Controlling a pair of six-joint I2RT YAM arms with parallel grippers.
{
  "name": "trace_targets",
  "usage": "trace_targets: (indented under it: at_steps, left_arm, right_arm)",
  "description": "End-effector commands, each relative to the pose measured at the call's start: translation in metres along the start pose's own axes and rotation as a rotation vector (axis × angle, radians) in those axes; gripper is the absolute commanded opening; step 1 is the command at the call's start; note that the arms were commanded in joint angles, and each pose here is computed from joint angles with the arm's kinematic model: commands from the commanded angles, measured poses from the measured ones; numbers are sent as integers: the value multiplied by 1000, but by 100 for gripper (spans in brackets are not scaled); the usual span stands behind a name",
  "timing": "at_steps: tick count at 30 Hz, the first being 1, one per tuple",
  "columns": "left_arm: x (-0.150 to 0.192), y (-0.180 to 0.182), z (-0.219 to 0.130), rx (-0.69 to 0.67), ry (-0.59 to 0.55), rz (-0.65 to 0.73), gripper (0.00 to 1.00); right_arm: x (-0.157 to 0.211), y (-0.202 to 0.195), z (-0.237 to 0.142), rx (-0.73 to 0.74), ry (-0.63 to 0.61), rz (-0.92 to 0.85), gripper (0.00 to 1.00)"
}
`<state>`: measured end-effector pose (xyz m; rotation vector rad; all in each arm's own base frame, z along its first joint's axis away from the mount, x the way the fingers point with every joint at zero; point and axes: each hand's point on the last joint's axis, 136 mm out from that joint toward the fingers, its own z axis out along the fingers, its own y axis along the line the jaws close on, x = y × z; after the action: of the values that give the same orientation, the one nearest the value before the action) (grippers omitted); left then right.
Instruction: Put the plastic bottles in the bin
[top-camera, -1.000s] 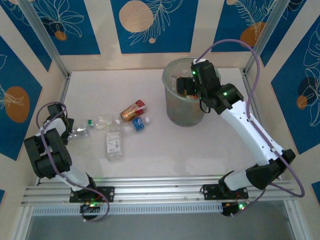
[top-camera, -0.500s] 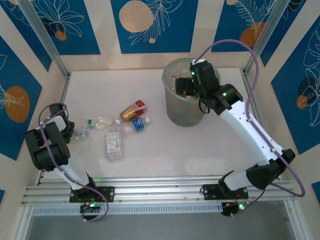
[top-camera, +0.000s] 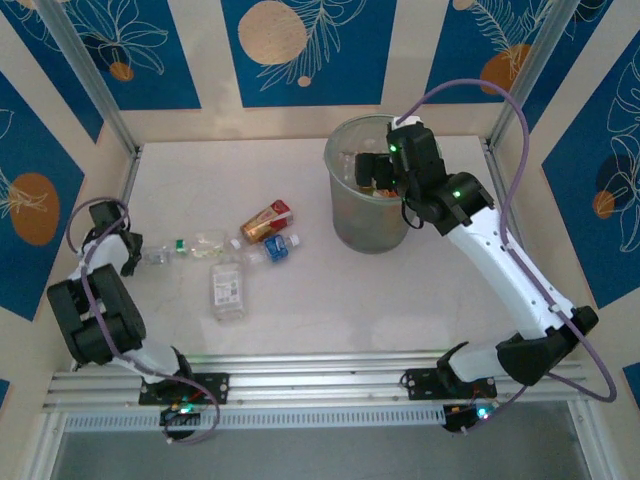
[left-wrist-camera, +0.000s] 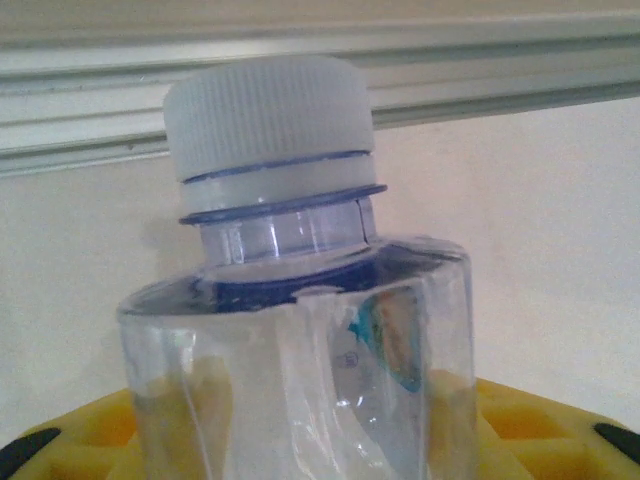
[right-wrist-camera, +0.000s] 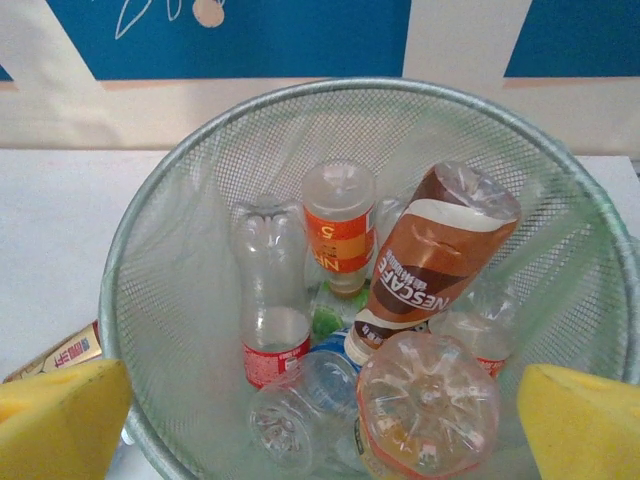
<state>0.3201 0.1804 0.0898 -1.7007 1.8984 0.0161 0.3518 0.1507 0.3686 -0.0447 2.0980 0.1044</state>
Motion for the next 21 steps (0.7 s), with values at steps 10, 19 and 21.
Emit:
trace_targets:
  at_steps: [10,19,21]
  left_arm:
    - [54,-124,-129,451,-4,277,49]
    - [142,-232,-259,882,116,480,49]
    - [159,-250,-286,967,143,508,49]
  right_arm:
    - [-8,-5,-15,-6,-59,33,99]
    - [-6,-10,-20,-6,-70,48,99]
    - [-6,-10,-21,-6,-76,54,99]
